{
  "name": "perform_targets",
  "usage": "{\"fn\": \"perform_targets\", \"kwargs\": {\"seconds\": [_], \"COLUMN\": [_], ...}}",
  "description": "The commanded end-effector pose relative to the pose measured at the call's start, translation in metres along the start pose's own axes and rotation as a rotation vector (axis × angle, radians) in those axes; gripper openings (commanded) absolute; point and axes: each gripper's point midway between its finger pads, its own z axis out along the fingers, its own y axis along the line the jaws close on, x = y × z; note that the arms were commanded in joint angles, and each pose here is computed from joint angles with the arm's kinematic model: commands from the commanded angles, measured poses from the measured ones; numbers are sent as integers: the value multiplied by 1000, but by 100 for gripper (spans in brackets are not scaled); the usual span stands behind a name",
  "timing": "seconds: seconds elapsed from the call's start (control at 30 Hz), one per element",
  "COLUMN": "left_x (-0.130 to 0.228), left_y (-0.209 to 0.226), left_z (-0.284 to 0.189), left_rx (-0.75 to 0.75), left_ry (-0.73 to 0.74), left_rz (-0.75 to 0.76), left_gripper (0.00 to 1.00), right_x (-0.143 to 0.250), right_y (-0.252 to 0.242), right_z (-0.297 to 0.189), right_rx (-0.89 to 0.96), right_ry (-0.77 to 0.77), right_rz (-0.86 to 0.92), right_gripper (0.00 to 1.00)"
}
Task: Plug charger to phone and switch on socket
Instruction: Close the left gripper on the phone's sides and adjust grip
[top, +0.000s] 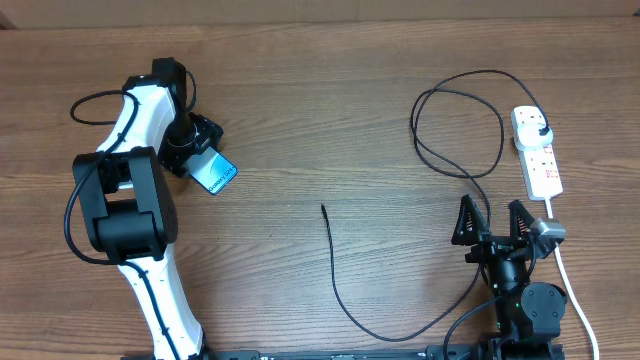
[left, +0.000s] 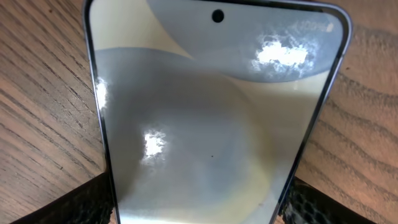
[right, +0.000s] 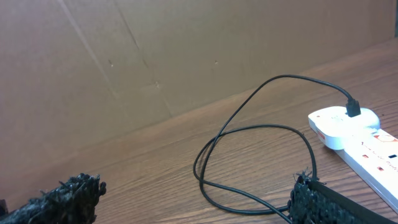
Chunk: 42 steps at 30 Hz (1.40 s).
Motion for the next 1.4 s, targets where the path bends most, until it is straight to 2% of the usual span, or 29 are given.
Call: {"fn": "perform_targets", "kwargs": {"seconds": [0.0, 0.3, 0.87, 1.03, 1.27, 1.37], "left_x": [23, 22, 22, 22, 22, 21], "left_y": [19, 18, 18, 18, 18, 18], "left_z": [42, 42, 42, 42, 42, 42], "left_rx": [-106, -101, -102, -101, -99, -99], "left_ry": [88, 84, 84, 83, 82, 81], "left_rz": [4, 5, 5, 5, 6, 6], "left_gripper": [84, 84, 75, 62, 37, 20], "right_x": [2, 2, 2, 2, 2, 2], "right_y": [-2, -2, -2, -2, -2, -2], "right_z": [0, 0, 0, 0, 0, 0], "right_rx": [6, 6, 6, 6, 6, 6], "right_ry": [-5, -5, -5, -5, -5, -5], "right_rz": [-6, -6, -6, -6, -6, -6], "right_gripper": [100, 100, 100, 100, 100, 100]}}
